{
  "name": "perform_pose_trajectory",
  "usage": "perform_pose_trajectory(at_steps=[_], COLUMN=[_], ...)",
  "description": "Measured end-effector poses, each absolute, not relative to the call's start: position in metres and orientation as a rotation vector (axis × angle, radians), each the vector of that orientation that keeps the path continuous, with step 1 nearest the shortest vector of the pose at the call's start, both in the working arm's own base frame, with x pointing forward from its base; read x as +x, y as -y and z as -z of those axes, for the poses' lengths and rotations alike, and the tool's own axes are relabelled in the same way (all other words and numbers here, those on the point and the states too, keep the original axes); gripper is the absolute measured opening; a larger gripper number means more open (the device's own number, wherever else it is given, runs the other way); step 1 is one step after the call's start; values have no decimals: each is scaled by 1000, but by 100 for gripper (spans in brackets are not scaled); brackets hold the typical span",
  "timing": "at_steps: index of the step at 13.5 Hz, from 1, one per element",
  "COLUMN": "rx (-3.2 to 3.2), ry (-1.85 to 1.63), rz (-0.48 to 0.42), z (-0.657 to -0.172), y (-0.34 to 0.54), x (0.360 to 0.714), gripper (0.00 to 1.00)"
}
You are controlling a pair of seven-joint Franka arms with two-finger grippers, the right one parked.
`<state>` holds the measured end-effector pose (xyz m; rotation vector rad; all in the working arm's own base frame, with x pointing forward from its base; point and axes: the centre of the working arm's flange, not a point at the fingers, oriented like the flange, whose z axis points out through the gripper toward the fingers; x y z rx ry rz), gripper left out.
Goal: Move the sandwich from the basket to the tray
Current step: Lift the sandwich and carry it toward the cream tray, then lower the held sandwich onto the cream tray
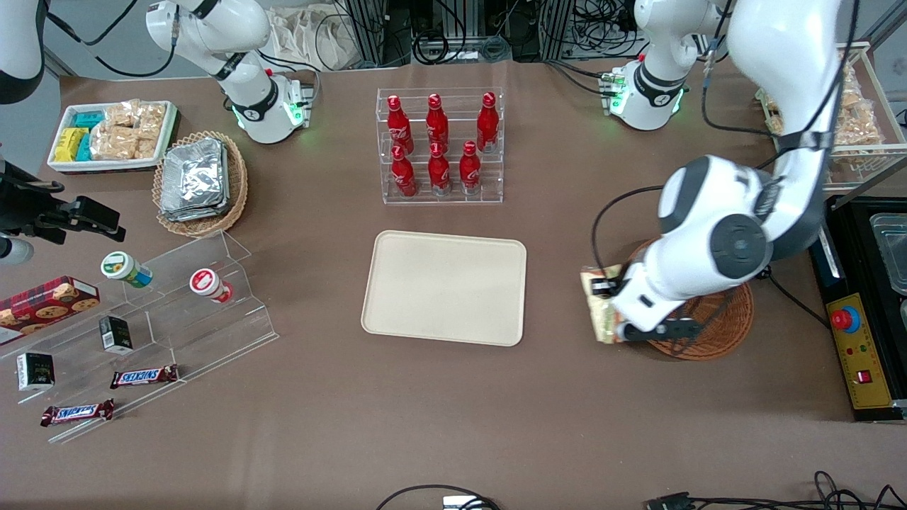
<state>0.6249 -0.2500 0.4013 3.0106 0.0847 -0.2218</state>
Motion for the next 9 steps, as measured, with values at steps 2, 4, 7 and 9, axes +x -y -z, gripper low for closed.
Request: perform_pose_trajectory(at_steps=[2,4,7,9], rx=[3019,3069,3106,3098], ry=[-76,-23,-25,-25], rz=[203,204,181,187], z=[-381,-353,-308,-280], y=[298,335,382,396], x=[614,601,586,583], gripper=[16,16,16,16])
